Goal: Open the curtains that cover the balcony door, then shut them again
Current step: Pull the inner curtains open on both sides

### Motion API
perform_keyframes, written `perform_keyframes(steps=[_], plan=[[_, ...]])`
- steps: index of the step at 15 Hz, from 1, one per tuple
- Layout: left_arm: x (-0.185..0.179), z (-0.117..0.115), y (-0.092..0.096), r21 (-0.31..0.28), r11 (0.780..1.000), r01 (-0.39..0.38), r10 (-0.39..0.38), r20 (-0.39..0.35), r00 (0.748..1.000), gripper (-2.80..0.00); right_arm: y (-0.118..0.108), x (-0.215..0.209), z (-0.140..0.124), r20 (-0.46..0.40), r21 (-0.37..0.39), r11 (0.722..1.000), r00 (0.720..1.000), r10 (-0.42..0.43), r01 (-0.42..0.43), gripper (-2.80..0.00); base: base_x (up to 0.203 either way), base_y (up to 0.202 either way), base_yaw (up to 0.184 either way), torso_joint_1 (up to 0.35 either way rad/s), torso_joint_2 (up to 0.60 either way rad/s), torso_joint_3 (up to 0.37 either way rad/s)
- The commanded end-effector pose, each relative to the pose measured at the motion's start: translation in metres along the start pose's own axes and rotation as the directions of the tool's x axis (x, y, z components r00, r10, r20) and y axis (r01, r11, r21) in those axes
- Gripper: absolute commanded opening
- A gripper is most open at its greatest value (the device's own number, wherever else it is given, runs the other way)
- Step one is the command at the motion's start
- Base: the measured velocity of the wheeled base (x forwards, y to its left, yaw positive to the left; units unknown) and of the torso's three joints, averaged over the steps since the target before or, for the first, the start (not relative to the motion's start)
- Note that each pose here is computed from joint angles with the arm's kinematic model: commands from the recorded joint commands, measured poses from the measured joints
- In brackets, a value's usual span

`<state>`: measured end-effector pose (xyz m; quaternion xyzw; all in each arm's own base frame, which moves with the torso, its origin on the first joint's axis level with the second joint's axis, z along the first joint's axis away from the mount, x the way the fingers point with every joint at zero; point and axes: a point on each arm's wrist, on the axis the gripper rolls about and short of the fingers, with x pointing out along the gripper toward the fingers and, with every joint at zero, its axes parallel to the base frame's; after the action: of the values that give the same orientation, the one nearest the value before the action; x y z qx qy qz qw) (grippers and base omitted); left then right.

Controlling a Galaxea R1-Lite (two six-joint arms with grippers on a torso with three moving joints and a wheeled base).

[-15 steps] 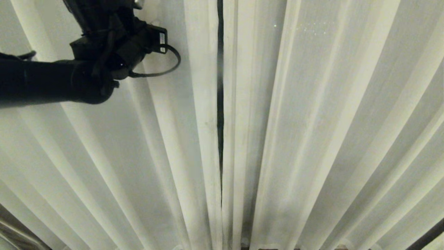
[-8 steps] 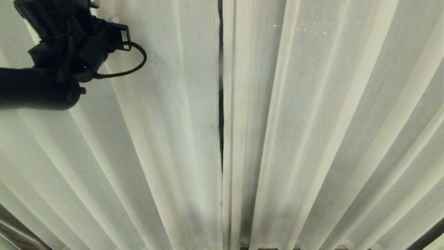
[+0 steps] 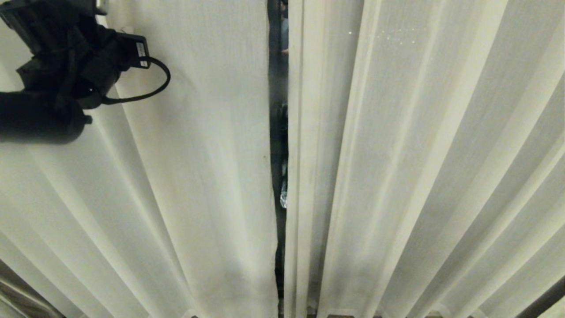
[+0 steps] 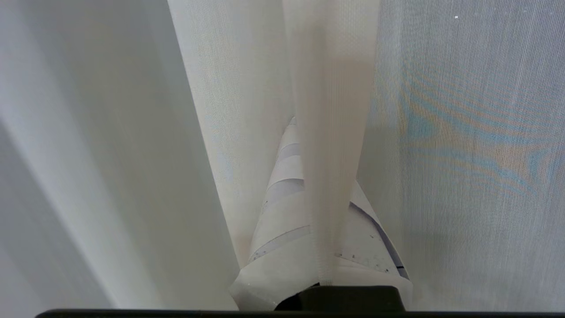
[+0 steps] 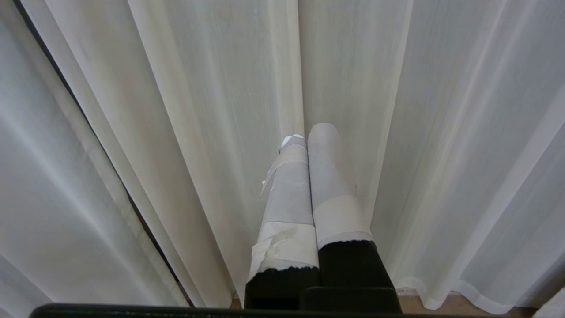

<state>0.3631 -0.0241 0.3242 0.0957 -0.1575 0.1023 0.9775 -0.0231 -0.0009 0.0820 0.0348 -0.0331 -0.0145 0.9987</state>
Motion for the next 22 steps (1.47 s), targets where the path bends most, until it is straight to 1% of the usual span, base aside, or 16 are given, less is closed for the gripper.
perform_keyframes(steps=[1, 3, 5, 10, 12, 17, 22], plan=[[0.000, 0.000, 0.004, 0.003, 1.000, -0.014, 0.014, 0.002, 1.000, -2.80, 0.000, 0.000, 0.000, -0.001, 0.001, 1.000, 1.000, 0.001, -0.001, -2.80, 0.000, 0.000, 0.000, 0.000, 0.00, 0.000], [0.002, -0.001, 0.011, 0.004, 1.000, -0.027, 0.027, 0.000, 1.000, -2.80, 0.000, 0.000, 0.000, -0.001, 0.001, 1.000, 1.000, 0.001, -0.001, -2.80, 0.000, 0.000, 0.000, 0.000, 0.00, 0.000], [0.003, -0.003, 0.017, -0.014, 0.999, -0.041, 0.041, -0.001, 0.999, -2.80, 0.000, 0.000, 0.000, -0.001, 0.001, 1.000, 1.000, 0.001, -0.001, -2.80, 0.000, 0.000, 0.000, 0.000, 0.00, 0.000], [0.001, -0.008, 0.023, -0.018, 0.999, -0.045, 0.045, -0.017, 0.999, -2.80, 0.000, 0.000, 0.000, -0.001, 0.001, 1.000, 1.000, 0.001, -0.001, -2.80, 0.000, 0.000, 0.000, 0.000, 0.00, 0.000], [0.001, -0.010, 0.022, -0.020, 0.999, -0.029, 0.029, -0.021, 0.999, -2.80, 0.000, 0.000, 0.000, -0.001, 0.001, 1.000, 1.000, 0.001, -0.001, -2.80, 0.000, 0.000, 0.000, 0.000, 0.00, 0.000], [-0.010, -0.017, 0.022, -0.015, 1.000, -0.019, 0.019, -0.059, 0.998, -2.80, 0.000, 0.000, 0.000, -0.001, 0.001, 1.000, 1.000, 0.001, -0.001, -2.80, 0.000, 0.000, 0.000, 0.000, 0.00, 0.000], [-0.011, -0.017, 0.021, -0.016, 1.000, -0.016, 0.015, -0.060, 0.998, -2.80, 0.000, 0.000, 0.000, -0.001, 0.001, 1.000, 1.000, 0.001, -0.001, -2.80, 0.000, 0.018, -0.003, 0.000, 0.00, 0.000]])
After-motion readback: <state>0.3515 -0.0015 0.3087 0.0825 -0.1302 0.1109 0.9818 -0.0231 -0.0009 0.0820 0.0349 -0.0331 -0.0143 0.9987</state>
